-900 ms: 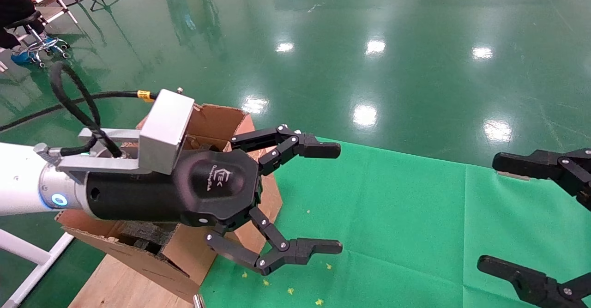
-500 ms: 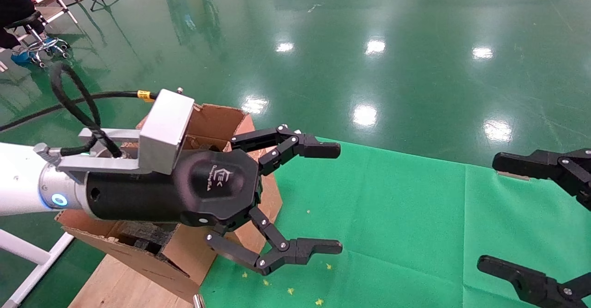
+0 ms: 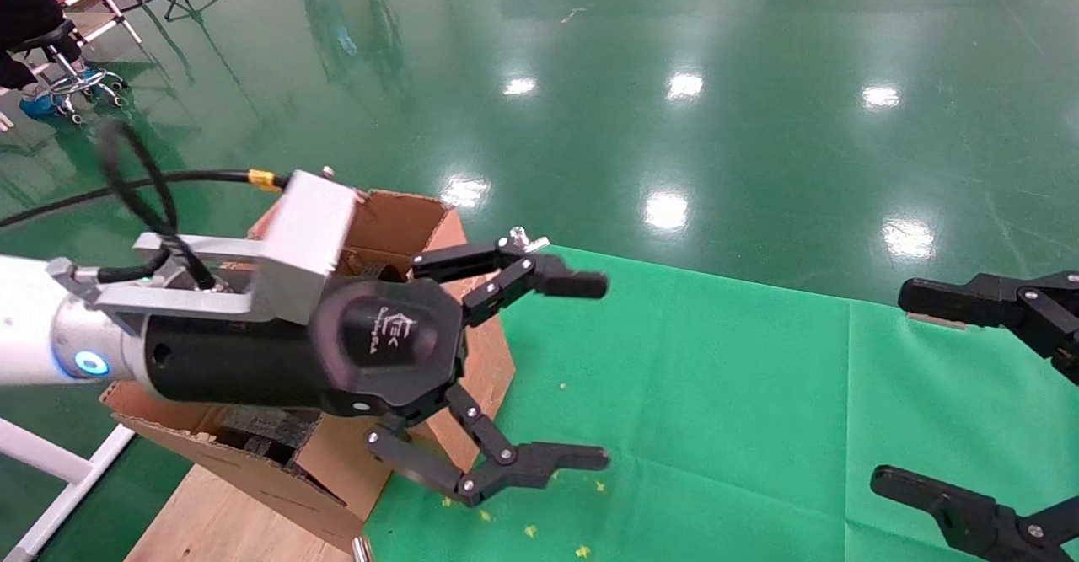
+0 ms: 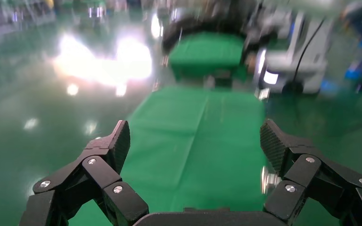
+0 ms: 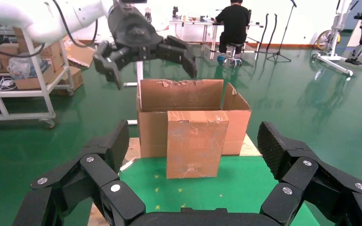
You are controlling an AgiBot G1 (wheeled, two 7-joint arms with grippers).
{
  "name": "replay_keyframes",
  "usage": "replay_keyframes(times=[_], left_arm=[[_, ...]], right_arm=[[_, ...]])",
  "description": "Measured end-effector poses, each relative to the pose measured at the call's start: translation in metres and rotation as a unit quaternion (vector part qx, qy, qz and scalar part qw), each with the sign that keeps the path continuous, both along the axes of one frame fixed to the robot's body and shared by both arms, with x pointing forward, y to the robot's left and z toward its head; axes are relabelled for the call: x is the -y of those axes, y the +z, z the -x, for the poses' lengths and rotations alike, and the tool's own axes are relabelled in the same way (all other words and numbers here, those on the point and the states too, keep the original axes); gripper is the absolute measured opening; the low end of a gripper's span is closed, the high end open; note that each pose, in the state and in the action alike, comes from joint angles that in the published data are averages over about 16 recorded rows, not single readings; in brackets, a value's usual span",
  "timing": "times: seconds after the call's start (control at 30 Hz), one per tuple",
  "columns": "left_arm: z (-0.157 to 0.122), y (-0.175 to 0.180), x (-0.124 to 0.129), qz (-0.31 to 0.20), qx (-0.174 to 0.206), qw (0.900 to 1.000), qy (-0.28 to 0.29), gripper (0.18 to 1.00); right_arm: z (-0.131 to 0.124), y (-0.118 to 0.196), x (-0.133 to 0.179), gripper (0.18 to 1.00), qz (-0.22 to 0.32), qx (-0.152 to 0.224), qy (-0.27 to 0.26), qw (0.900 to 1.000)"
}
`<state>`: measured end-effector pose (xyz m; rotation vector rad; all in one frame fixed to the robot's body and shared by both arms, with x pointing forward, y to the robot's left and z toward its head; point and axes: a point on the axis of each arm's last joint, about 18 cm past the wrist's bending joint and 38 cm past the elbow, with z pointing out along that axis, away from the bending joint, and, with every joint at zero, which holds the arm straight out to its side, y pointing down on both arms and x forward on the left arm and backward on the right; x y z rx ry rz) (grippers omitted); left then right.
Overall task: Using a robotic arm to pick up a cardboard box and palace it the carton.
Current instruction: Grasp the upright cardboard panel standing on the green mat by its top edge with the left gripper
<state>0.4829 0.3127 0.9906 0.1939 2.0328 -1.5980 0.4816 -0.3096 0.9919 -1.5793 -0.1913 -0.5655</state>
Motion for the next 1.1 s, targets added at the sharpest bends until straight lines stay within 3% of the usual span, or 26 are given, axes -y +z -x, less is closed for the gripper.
replay_keyframes(times=[0.43,0.63,0.73,0.87,1.1], left_arm=[[-0.016,-0.002,-0.021,-0.074,-0.024,0.9928,0.091,1.001],[-0.032,-0.001,-0.029,-0.114,-0.044,0.9806,0.153,1.001],[-0.044,0.002,-0.036,-0.138,-0.059,0.9677,0.203,1.001],[-0.061,0.010,-0.045,-0.154,-0.090,0.9431,0.281,1.001],[-0.082,0.025,-0.053,-0.122,-0.153,0.8996,0.390,1.001]], right_arm=[[0.000,0.000,0.000,0.911,0.000,0.000,0.000,1.000],[0.000,0.000,0.000,0.818,0.000,0.000,0.000,1.000],[0.000,0.000,0.000,0.756,0.000,0.000,0.000,1.000],[0.000,0.000,0.000,0.671,0.000,0.000,0.000,1.000],[0.000,0.000,0.000,0.502,0.000,0.000,0.000,1.000]])
